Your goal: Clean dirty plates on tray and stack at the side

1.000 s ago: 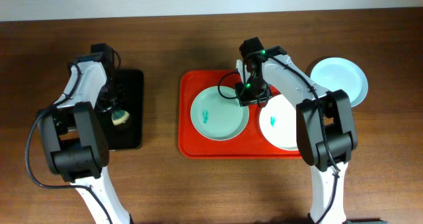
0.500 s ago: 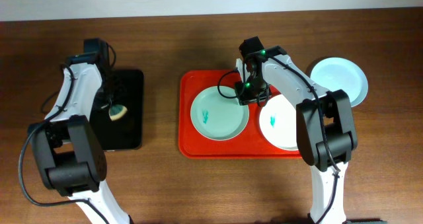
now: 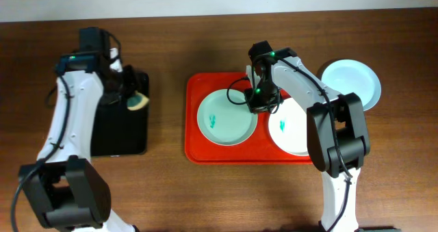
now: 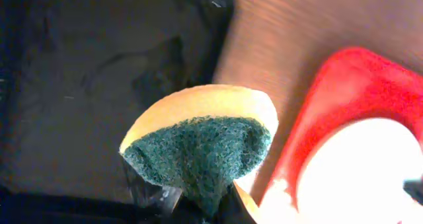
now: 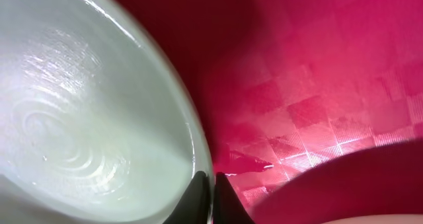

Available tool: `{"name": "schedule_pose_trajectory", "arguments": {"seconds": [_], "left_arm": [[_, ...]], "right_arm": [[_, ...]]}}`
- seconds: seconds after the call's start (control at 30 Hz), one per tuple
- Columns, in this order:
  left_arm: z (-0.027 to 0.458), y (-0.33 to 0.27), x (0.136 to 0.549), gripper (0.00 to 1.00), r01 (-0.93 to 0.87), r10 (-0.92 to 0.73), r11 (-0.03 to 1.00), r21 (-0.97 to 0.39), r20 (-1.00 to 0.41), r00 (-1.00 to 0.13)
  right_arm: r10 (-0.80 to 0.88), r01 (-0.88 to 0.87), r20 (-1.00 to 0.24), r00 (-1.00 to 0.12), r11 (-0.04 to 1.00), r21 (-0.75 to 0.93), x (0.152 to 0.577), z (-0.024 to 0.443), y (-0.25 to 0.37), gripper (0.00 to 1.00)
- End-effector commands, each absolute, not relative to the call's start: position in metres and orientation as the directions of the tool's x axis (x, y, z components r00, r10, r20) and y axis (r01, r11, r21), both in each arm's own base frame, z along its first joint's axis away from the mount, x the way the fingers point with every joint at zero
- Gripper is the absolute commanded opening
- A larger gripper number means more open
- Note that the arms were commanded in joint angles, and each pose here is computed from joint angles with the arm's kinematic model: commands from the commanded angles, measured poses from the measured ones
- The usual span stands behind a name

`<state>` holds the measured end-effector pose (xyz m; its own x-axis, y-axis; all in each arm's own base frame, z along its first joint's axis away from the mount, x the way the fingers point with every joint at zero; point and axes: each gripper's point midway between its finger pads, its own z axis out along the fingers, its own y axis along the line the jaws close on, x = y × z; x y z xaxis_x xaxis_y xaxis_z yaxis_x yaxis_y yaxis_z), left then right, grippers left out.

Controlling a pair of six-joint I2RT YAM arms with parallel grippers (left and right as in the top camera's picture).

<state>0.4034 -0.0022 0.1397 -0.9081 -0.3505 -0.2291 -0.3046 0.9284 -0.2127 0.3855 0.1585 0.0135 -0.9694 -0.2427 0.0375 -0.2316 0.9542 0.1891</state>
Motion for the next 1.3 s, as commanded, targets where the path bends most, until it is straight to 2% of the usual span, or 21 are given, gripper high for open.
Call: {"name": "schedule_pose_trajectory", "arguments": {"seconds": [0.0, 0.27, 0.33, 0.4, 0.47, 0.67, 0.93, 1.13, 1.27], "left_arm": [[0.145, -0.05, 0.4, 0.0, -0.182, -0.243, 0.947, -0.264, -0.221, -0.945], [0.144, -0.139, 0.394, 0.0, -0.022, -0.096, 0.958, -0.286, -0.248, -0.964], [0.139, -0.157, 0.394, 0.0, -0.016, -0.093, 0.954, -0.298, -0.246, -0.965], [0.129, -0.18, 0.394, 0.0, 0.002, -0.075, 0.952, -0.307, -0.239, -0.968], [0.116, -0.2, 0.393, 0.0, 0.015, -0.059, 0.95, -0.312, -0.227, -0.972], [0.062, -0.248, 0.39, 0.0, 0.069, 0.013, 0.95, -0.304, -0.184, -0.983], [0.017, -0.239, 0.388, 0.0, 0.047, 0.02, 0.977, -0.206, -0.132, -0.991], [0.012, -0.187, 0.405, 0.0, -0.006, 0.015, 0.996, 0.088, -0.235, -0.972], [0.01, -0.168, 0.41, 0.0, -0.028, 0.026, 0.98, 0.199, -0.262, -0.965]], "right_arm": [[-0.202, -0.19, 0.042, -0.979, 0.962, 0.194, 0.385, 0.009, 0.158, 0.04], [-0.156, -0.14, 0.042, -0.987, 0.956, 0.26, 0.376, -0.017, 0.167, 0.05], [-0.153, -0.137, 0.042, -0.987, 0.956, 0.26, 0.375, -0.022, 0.167, 0.1], [-0.153, -0.136, 0.048, -0.987, 0.956, 0.259, 0.372, -0.024, 0.166, 0.11], [-0.153, -0.135, 0.051, -0.987, 0.957, 0.258, 0.371, -0.024, 0.165, 0.04], [-0.153, -0.135, 0.051, -0.987, 0.957, 0.258, 0.371, -0.024, 0.165, 0.04], [-0.153, -0.135, 0.05, -0.987, 0.957, 0.258, 0.371, -0.024, 0.165, 0.04], [-0.153, -0.135, 0.05, -0.987, 0.957, 0.258, 0.371, -0.025, 0.165, 0.04], [-0.153, -0.136, 0.05, -0.987, 0.957, 0.258, 0.371, -0.024, 0.165, 0.04]]}}
